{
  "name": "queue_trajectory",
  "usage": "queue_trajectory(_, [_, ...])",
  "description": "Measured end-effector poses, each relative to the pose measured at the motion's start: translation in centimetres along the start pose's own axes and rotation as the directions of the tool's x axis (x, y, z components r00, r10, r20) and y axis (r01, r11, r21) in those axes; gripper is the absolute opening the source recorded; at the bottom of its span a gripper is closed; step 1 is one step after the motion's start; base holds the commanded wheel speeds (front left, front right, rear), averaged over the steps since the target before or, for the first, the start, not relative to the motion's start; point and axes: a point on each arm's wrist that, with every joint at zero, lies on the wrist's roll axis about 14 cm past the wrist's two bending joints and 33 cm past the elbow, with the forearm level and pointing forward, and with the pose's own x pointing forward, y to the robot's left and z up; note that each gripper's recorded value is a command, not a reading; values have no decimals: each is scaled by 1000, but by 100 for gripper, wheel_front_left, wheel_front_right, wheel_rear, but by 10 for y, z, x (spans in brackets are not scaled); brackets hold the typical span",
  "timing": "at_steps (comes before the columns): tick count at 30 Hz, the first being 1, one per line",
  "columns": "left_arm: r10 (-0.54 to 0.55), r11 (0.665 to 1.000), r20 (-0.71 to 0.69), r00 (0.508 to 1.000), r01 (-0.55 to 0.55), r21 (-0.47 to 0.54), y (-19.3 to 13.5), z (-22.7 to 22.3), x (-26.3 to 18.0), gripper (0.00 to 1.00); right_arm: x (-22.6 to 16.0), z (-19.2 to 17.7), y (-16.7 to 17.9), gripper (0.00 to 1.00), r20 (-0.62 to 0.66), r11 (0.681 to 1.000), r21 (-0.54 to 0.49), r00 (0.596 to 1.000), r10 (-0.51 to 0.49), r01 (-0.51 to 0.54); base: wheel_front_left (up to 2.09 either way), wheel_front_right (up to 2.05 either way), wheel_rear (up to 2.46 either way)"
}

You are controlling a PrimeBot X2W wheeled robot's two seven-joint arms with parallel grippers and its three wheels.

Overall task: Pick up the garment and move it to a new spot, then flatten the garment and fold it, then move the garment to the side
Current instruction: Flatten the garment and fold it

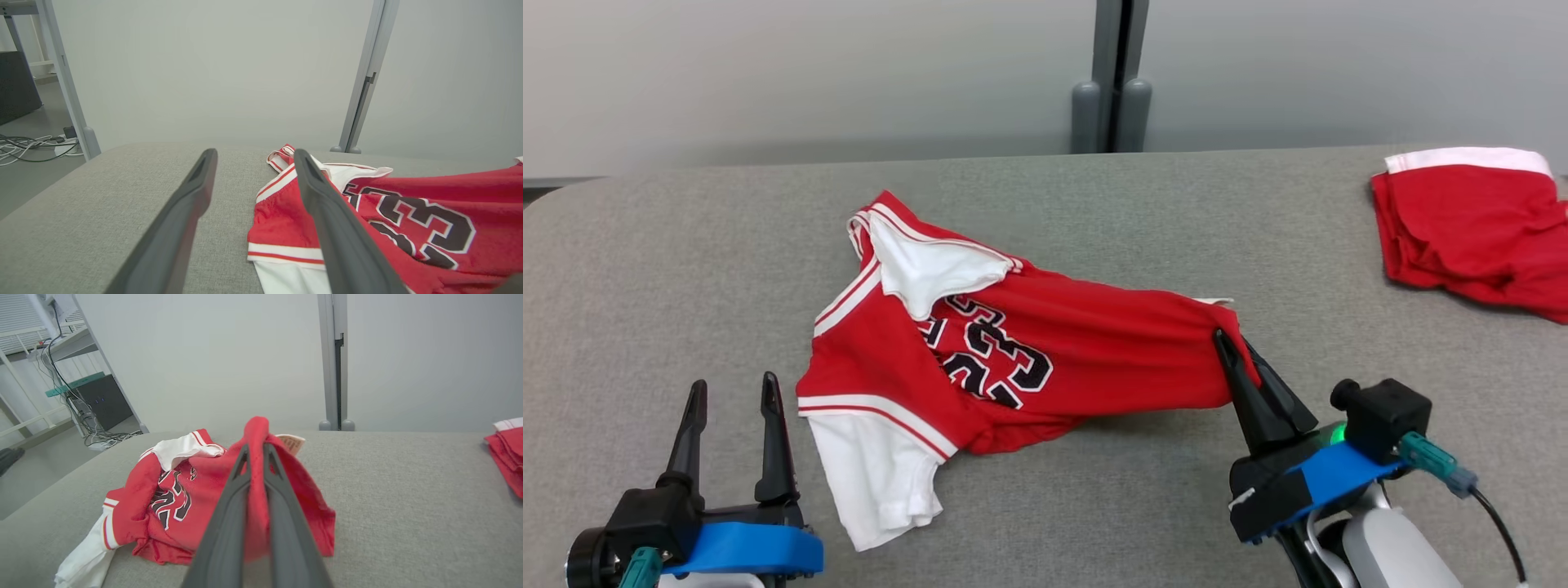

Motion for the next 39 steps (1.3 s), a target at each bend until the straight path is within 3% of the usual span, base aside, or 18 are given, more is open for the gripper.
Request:
queue_trajectory(13, [-38,999,8,999,38,3,-13,2,6,100,-38,109,34,0,200,998,-40,979,48,-41,0,0,0])
queue_trajectory(25, [-15,1000,8,1000,15,0,-5,2,2,100,-27,82,12,0,130,1000,-21,991,-15,18,0,0,0])
queue_trajectory(39, [35,999,15,999,-35,5,12,6,-4,100,54,58,-26,0,105,993,-107,994,-38,49,0,0,0])
